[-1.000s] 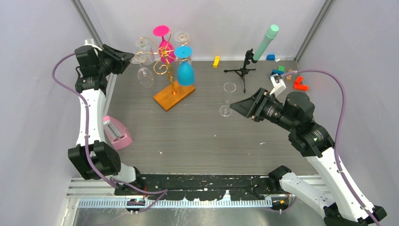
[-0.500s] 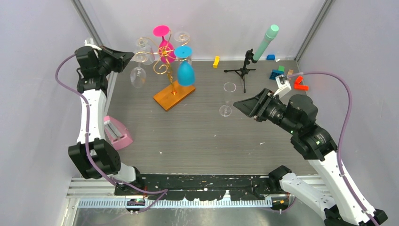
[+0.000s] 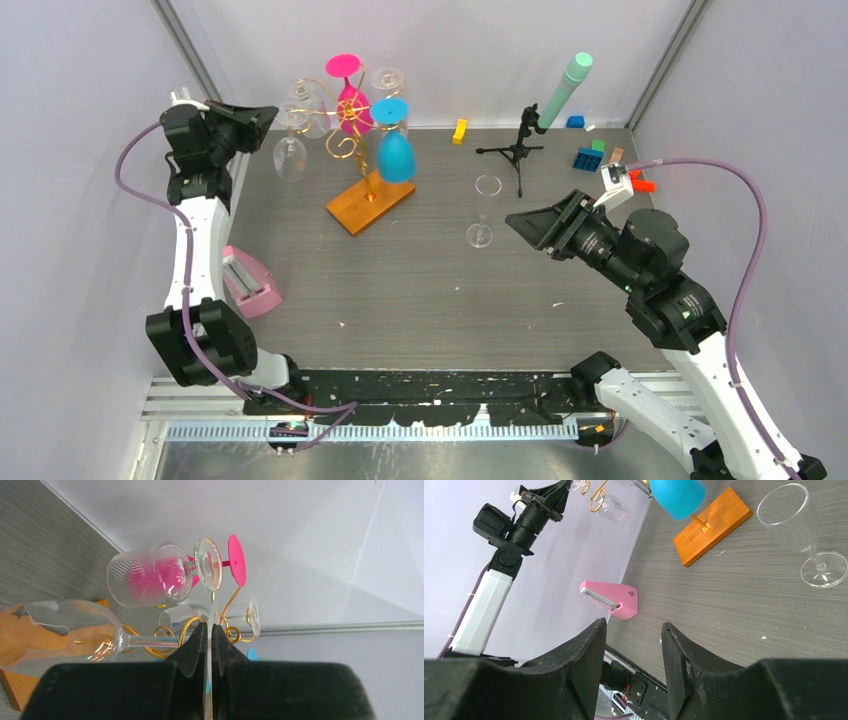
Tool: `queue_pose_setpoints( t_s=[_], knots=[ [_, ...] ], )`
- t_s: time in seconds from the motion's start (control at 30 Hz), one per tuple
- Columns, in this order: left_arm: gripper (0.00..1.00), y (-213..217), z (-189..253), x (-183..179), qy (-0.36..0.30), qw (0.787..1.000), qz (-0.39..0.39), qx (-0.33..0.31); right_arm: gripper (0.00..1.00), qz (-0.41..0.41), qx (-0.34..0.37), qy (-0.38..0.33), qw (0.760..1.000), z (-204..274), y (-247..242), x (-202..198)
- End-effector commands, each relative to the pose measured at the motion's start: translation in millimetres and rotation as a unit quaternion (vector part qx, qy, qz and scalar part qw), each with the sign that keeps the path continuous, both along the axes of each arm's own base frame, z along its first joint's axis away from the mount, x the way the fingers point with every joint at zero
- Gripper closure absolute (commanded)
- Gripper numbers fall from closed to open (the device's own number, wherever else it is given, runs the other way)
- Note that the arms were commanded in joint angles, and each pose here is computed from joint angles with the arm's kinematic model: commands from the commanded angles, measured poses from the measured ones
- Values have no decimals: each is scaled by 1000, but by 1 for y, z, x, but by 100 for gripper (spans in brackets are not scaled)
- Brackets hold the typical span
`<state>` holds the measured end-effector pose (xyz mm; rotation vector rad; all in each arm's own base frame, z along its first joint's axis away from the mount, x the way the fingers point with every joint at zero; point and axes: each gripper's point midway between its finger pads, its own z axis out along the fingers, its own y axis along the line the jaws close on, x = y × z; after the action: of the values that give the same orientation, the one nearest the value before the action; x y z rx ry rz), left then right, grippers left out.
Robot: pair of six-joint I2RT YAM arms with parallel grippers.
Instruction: Take the wine glass off the wine glass rack
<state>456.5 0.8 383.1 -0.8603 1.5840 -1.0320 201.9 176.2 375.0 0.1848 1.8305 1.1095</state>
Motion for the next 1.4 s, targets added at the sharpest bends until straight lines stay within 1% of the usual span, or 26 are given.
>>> queue_pose_setpoints(
  t_s=[0.0, 0.07, 0.13, 0.3, 0.4, 0.57, 0.8, 0.93, 1.03, 1.2, 1.37],
  knots=[
    [100, 9, 50, -18, -78, 996, 39, 10, 50, -9, 1, -16, 1000, 7, -2, 5],
    [100, 11, 45, -18, -74, 996, 48, 8, 50, -10, 1, -14, 1000, 6, -2, 6],
    [100, 10, 50, -16, -87, 995, 44, 5, 50, -10, 1, -14, 1000, 6, -1, 6],
    [100, -1, 53, -6, -100, 995, 4, -17, 50, -10, 0, -11, 1000, 5, 0, 9],
    [100, -6, 52, -2, -99, 995, -12, -19, 50, -10, 1, -10, 1000, 4, 1, 10],
    [100, -26, 49, 5, -93, 994, -48, -20, 50, -7, 0, -6, 1000, 1, 3, 11],
    [100, -50, 46, 8, -91, 992, -78, -24, 50, -7, 0, -4, 1000, -1, 3, 12],
    [100, -57, 47, 2, -93, 992, -87, -23, 50, -5, 0, -4, 1000, -1, 4, 11],
    [100, -58, 51, -8, -98, 991, -87, -22, 48, -2, 1, -1, 1000, -2, 5, 11],
    [100, -61, 48, -28, -99, 991, -87, -17, 39, 9, 11, 2, 1000, -2, 10, 11],
    [100, -63, 51, -51, -102, 991, -84, -5, 36, 20, 20, 4, 1000, -2, 14, 10]
  ],
)
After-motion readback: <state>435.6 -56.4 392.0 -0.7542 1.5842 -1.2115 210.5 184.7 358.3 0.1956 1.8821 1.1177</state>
